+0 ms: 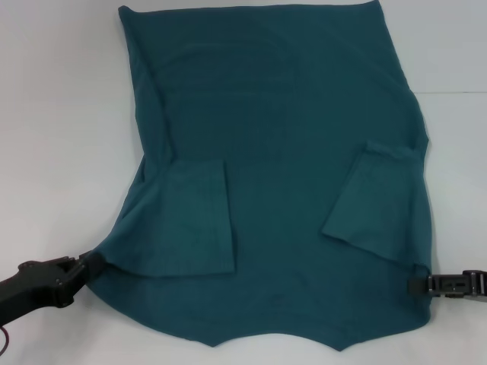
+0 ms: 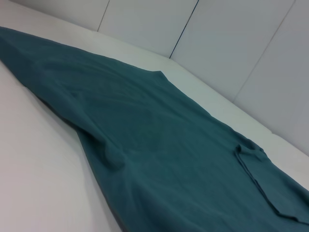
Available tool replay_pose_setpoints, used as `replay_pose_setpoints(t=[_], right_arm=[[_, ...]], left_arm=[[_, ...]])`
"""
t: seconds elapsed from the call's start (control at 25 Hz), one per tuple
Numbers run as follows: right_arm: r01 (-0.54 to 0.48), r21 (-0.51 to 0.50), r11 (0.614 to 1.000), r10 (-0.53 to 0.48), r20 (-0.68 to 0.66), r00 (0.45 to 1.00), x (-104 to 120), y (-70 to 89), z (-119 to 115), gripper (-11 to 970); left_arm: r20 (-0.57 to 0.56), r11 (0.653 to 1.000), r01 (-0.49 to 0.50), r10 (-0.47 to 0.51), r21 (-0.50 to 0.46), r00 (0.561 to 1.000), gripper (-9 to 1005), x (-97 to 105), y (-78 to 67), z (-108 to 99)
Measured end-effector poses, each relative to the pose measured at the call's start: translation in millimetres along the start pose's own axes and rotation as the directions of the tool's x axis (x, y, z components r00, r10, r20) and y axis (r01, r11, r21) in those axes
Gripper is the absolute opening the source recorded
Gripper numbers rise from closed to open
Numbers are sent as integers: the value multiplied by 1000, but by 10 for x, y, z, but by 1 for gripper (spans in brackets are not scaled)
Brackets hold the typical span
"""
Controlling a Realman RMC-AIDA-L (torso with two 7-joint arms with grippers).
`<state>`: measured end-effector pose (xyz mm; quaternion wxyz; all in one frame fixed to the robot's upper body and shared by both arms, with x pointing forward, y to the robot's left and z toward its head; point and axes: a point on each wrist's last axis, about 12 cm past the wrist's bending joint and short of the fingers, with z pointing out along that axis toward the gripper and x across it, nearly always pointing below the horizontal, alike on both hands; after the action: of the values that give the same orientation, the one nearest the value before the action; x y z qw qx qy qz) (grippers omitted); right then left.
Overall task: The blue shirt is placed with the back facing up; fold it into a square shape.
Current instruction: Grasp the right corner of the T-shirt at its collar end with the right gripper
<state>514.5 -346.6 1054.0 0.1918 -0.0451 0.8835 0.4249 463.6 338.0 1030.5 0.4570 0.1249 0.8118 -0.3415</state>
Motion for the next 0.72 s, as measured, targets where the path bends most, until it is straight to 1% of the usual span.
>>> replay_pose_setpoints(t=[0.28,0.72], right_arm=[[-7,0,1000,7,-10,1000,-3,10,26,498],[-29,30,999,29,11,1000,-15,-37,-13,474]], left_arm=[[0,1000,-2,2,0,1000,28,-8,3,6],[2,1000,-7,7,4,1000,27,-32,3,27]])
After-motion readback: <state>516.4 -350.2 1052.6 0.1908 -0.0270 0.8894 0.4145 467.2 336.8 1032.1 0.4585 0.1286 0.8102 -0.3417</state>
